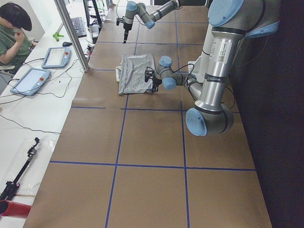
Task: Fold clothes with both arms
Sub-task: 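Drag the shirt edge with the left gripper away from the robot, rotating it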
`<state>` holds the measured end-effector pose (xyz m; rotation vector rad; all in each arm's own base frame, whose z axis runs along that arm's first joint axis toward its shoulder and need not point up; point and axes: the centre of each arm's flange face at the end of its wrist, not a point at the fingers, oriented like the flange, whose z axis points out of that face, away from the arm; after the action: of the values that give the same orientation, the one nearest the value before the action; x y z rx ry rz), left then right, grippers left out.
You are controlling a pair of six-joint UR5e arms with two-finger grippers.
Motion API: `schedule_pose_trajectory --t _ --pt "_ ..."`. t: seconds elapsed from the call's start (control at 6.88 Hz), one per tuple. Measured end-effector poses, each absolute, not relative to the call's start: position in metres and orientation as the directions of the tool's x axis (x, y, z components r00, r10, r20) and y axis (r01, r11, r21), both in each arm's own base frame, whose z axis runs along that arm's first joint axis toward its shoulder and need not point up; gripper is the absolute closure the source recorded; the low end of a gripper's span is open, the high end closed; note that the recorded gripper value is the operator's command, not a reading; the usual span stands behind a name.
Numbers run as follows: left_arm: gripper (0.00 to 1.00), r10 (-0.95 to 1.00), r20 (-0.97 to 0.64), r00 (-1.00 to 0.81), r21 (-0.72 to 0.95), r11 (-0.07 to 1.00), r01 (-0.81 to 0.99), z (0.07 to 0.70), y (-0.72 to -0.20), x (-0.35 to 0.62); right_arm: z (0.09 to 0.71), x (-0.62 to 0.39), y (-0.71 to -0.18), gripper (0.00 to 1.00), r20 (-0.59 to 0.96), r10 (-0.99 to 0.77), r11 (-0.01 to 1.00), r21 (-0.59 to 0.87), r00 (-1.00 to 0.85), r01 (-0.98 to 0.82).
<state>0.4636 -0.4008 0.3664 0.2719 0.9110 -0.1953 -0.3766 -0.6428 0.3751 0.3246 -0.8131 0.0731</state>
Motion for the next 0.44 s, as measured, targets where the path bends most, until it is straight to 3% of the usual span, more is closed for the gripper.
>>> schedule_pose_trajectory --t 0.44 --pt "1.00 -0.013 -0.688 0.726 0.300 0.905 0.301 0.410 -0.530 0.410 0.375 -0.378 -0.643 0.00 0.722 -0.057 0.949 0.254 0.689 -0.188"
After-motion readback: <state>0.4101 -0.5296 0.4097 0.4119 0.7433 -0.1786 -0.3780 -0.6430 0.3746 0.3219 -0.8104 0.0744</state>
